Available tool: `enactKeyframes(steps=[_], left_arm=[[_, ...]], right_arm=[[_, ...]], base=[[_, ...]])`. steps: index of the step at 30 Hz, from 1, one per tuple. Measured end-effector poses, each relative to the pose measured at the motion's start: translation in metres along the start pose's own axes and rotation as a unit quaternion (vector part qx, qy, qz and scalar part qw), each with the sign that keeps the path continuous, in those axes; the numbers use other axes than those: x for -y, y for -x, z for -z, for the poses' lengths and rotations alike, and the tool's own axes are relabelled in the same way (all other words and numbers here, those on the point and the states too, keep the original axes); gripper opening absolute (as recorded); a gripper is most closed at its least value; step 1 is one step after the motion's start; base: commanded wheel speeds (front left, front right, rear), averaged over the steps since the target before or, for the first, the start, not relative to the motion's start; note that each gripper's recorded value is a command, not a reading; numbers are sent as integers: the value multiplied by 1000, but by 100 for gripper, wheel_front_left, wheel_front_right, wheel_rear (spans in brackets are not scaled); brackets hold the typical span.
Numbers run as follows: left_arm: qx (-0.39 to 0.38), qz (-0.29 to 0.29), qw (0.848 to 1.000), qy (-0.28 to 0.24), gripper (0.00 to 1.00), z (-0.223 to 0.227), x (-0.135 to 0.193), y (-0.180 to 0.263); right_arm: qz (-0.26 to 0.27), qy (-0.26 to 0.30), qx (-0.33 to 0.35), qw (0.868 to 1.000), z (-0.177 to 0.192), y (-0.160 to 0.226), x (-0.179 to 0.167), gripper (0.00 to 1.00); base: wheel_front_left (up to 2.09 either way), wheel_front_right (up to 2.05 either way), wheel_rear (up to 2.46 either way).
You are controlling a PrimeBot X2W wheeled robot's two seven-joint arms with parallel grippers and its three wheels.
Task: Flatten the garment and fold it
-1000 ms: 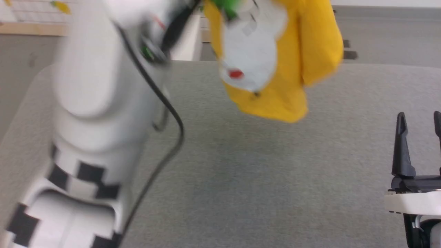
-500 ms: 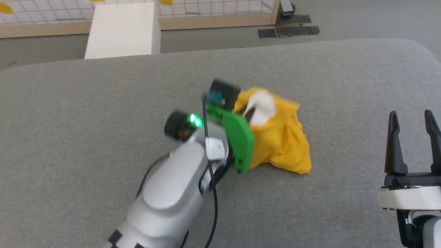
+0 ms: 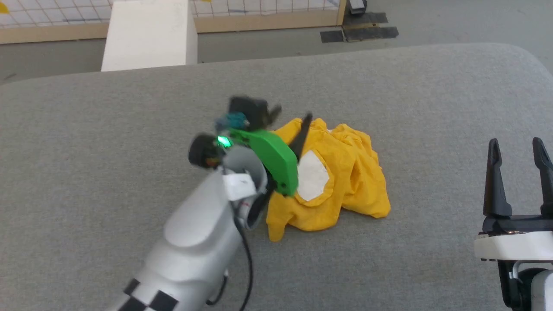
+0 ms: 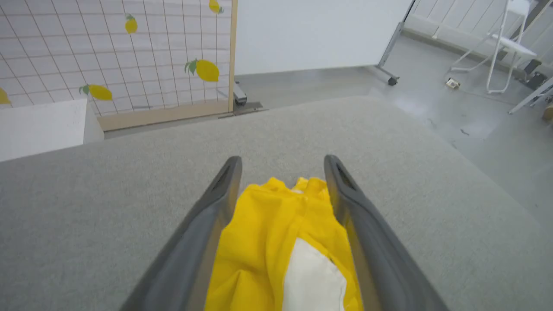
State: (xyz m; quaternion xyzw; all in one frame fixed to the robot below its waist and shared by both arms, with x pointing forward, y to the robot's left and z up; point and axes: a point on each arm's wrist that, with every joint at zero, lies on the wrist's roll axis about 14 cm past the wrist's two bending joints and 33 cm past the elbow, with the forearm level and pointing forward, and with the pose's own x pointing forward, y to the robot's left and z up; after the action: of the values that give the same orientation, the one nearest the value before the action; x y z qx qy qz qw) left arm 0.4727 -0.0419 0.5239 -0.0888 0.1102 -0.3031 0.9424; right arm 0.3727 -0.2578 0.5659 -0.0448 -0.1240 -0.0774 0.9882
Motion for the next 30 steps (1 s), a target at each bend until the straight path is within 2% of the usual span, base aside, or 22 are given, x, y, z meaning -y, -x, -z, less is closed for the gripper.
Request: enactKeyframes(steps=[4,7,10,12,15,22,30], left_arm=[[122,-35,991,-34,100,-71,-30,24],[199,-93,971,-95,100,-112,-64,60],[246,-136,950,-136,100,-125,-80,96],[265,-153,941,-145,100,-120,-81,116],[262,-174,938,-144,100,-93,-81,137],[193,-226,948,-113,100,-19,-78,173],[196,-245,947,-72,100,-8,-71,188]], right_arm=[[-7,-5,11,1000,-7,-2,-5,100],[-15,-9,15,1000,-10,-1,-10,100],[-22,-12,13,1000,-9,0,-16,100],[-28,-15,9,999,-7,1,-19,100],[-31,-20,4,999,-4,2,-22,100],[-38,-25,-14,999,6,5,-27,100],[-53,-49,-48,996,16,1,-40,100]], base=[[0,0,0],[0,0,0],[0,0,0],[0,0,0],[0,0,0],[0,0,0],[0,0,0]])
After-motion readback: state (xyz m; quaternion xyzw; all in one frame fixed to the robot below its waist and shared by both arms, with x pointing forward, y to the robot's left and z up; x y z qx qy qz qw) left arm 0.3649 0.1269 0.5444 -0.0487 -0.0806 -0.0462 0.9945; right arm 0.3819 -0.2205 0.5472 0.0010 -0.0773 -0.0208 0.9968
